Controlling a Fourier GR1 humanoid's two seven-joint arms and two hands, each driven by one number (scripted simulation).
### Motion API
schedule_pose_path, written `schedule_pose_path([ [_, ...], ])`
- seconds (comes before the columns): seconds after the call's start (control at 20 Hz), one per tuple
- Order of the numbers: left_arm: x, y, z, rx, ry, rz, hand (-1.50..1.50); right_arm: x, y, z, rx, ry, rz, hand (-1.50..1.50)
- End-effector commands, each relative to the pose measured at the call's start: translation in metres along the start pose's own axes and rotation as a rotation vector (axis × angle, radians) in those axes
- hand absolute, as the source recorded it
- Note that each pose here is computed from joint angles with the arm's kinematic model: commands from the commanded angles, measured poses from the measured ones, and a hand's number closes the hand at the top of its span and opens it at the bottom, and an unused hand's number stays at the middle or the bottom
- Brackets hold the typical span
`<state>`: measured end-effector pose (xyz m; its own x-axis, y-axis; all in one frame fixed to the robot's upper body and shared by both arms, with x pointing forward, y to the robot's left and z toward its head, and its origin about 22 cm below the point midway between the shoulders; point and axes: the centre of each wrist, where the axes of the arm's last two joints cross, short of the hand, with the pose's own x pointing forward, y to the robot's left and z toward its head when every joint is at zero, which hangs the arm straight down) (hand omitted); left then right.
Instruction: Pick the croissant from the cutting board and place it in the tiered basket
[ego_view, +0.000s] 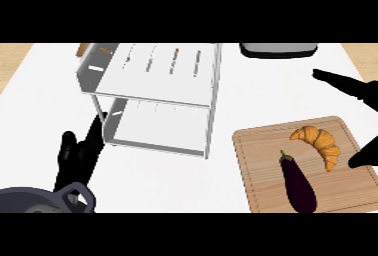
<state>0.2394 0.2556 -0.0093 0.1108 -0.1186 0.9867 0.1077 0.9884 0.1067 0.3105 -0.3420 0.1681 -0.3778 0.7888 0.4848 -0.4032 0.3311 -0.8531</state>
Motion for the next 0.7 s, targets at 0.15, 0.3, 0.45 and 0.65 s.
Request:
schedule_pose_path([
  [0.15,-0.002,-0.012,-0.009,-0.043,-0.064,0.007,0.00,0.046,-0.014,0.021,0.255,0.142,0.357,-1.50],
  [0.3,-0.006,-0.010,-0.017,-0.070,-0.081,0.005,0.00,0.064,-0.006,0.022,0.275,0.152,0.347,-1.50],
  [0.45,-0.016,-0.006,-0.005,-0.076,-0.081,0.006,0.00,0.066,-0.003,0.032,0.255,0.185,0.344,-1.50],
  [0.65,-0.003,-0.011,-0.029,-0.068,-0.091,0.013,0.00,0.061,0.027,0.032,0.213,0.226,0.347,-1.50],
])
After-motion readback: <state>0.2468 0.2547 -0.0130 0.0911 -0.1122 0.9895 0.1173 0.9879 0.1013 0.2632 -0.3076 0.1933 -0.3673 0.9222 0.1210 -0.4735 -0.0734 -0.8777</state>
